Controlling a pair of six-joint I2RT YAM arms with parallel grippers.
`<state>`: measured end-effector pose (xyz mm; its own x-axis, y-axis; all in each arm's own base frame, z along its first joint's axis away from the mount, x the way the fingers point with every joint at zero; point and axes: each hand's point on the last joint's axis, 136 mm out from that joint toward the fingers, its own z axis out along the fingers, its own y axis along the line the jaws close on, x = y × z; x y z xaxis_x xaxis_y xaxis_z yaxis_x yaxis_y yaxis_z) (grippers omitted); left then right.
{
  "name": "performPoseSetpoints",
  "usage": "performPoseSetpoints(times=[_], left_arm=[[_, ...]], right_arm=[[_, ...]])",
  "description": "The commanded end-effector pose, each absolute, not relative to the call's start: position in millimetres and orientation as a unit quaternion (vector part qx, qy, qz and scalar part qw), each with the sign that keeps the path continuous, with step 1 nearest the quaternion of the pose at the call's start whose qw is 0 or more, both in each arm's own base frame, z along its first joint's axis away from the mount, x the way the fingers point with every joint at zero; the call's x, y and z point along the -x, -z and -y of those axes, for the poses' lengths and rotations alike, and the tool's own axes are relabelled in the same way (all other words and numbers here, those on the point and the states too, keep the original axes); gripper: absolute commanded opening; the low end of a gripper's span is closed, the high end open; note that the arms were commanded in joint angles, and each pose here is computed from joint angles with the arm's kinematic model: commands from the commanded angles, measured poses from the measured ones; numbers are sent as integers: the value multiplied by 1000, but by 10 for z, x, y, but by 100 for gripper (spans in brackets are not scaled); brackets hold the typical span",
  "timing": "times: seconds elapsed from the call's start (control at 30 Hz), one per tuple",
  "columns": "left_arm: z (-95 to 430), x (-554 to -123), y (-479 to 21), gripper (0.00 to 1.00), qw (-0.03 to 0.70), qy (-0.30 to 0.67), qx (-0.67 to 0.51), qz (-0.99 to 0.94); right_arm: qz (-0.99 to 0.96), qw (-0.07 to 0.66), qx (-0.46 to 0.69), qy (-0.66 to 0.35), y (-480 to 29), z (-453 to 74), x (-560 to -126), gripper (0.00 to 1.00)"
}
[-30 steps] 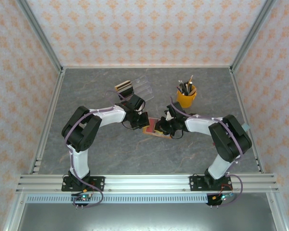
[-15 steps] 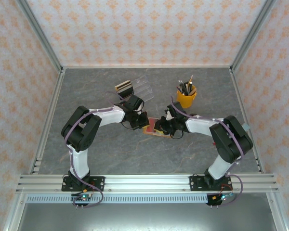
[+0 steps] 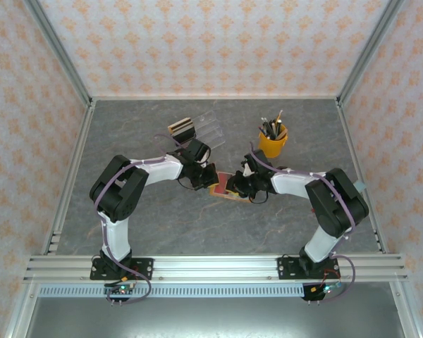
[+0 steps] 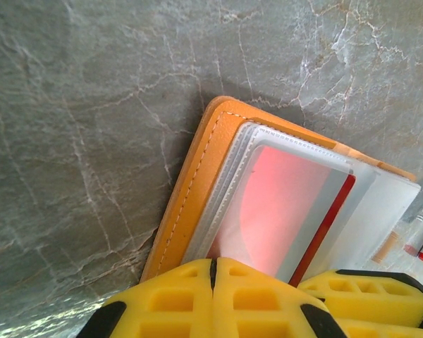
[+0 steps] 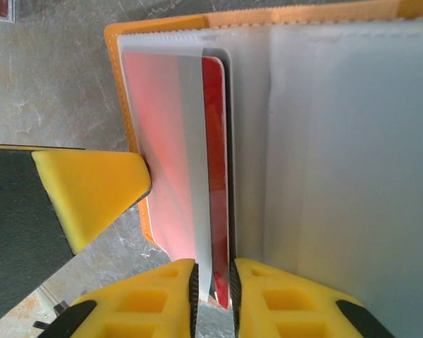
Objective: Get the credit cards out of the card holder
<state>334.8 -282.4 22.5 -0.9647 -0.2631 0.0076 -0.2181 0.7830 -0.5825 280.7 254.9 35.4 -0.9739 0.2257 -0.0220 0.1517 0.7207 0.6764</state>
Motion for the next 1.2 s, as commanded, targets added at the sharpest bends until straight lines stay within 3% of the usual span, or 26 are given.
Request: performPoseSetpoints(times=[0.0,0.6,1.17], left_arm=[[2349,-2916,446,0,-35,181,175,-967],[2317,-2903,473,0,-39,177,177,-967],[2310,-2878,495,0,-41,178,177,-967]], right_arm=[[-930,55,-101,-348,-299,-2537,-2824,22],[-918,52,-82,-384,-355,-2650,-2824,22],[-899,114,-86,-415,-536,-2684,-2999,17]])
